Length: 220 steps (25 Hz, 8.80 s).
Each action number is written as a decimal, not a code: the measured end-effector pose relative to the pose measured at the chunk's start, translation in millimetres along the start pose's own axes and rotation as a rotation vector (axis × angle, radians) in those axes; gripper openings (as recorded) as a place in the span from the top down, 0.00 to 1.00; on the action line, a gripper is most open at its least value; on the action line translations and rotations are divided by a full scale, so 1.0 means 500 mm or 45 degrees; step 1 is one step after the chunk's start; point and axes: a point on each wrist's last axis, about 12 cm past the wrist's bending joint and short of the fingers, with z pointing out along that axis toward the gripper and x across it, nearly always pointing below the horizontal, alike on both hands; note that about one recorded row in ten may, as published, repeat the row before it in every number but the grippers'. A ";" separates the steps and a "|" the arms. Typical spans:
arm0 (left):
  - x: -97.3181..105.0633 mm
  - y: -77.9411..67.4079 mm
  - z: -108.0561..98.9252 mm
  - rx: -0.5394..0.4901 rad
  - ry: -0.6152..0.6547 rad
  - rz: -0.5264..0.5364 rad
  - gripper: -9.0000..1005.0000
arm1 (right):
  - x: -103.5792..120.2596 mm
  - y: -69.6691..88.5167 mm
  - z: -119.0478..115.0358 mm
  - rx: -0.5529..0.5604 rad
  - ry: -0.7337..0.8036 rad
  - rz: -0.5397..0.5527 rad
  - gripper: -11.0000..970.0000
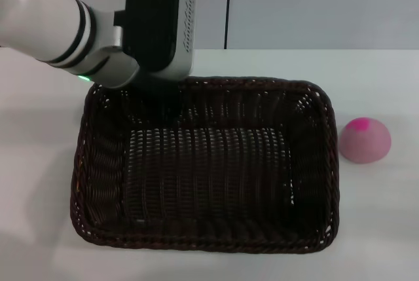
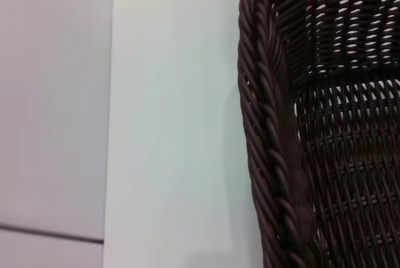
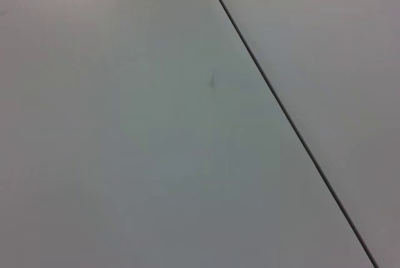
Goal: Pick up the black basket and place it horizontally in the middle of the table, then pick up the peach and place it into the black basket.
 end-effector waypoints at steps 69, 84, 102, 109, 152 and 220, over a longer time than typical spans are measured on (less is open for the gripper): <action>0.381 -0.288 -0.071 -0.858 -1.412 -1.397 0.33 | -0.140 0.035 0.190 -0.361 1.938 -0.003 0.18; 0.390 -0.298 -0.084 -0.885 -1.424 -1.404 0.33 | -0.014 0.054 0.217 -0.346 1.990 0.109 0.18; 0.400 -0.303 -0.087 -0.916 -1.410 -1.430 0.33 | -0.030 0.034 0.199 -0.262 1.958 0.120 0.70; 0.400 -0.307 -0.084 -0.910 -1.409 -1.443 0.33 | -0.068 0.016 0.193 -0.217 1.865 0.127 0.98; 0.387 -0.324 -0.078 -0.857 -1.447 -1.438 0.33 | -0.015 0.009 0.200 -0.276 1.915 0.128 0.33; 0.376 -0.414 -0.028 -1.224 -1.344 -1.254 0.33 | -0.017 0.021 0.037 -0.371 0.128 -0.080 0.23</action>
